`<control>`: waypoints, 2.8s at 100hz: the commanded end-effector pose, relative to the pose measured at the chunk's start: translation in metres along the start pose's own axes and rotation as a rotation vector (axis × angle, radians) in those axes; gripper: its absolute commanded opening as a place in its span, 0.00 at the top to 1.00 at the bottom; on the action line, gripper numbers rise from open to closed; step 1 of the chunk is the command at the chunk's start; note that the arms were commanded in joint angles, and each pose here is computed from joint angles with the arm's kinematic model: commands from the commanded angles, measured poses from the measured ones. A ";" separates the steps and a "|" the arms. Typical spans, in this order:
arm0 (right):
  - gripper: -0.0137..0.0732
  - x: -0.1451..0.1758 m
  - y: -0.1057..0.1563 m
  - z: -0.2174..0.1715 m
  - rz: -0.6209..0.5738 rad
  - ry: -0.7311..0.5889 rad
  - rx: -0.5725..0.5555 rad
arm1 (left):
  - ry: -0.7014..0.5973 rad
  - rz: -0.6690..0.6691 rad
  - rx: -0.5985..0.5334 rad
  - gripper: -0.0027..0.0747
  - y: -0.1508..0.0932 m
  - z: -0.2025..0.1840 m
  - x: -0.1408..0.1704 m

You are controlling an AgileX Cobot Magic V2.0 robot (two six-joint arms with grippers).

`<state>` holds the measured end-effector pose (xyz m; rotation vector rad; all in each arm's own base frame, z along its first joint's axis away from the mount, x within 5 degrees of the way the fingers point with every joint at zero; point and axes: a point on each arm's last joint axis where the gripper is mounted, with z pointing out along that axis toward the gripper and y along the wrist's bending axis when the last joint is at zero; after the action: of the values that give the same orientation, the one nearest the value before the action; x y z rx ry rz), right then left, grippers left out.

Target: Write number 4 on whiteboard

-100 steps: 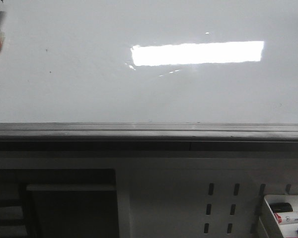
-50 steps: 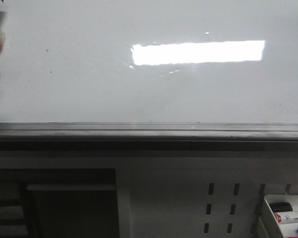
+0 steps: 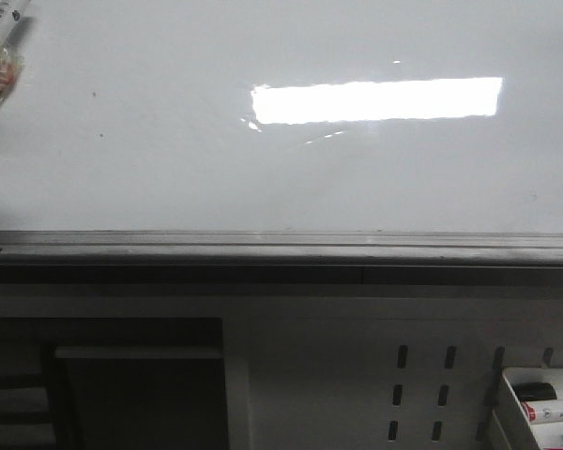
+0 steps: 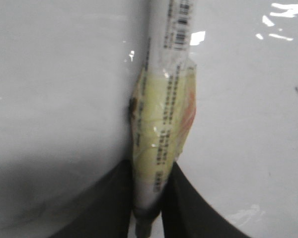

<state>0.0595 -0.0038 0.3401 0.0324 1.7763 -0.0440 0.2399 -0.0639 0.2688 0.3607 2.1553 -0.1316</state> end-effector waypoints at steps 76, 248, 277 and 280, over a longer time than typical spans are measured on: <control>0.43 -0.076 0.080 0.075 -0.354 0.336 -1.000 | 0.187 0.696 0.638 0.99 -0.113 -0.076 -0.064; 0.93 -0.054 0.171 0.130 -0.665 0.192 -1.288 | 0.121 0.844 0.712 0.51 -0.144 -0.068 -0.070; 0.91 -0.070 0.146 0.117 -0.679 0.216 -1.048 | 0.075 0.636 0.582 0.33 -0.103 -0.091 -0.082; 0.91 -0.070 0.142 0.116 -0.669 0.244 -1.003 | 0.063 0.608 0.563 0.33 -0.096 -0.097 -0.082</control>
<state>0.2016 0.1450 0.3596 -1.4670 1.7725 0.4739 0.1868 -0.1699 0.3596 1.5124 1.9881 -0.3621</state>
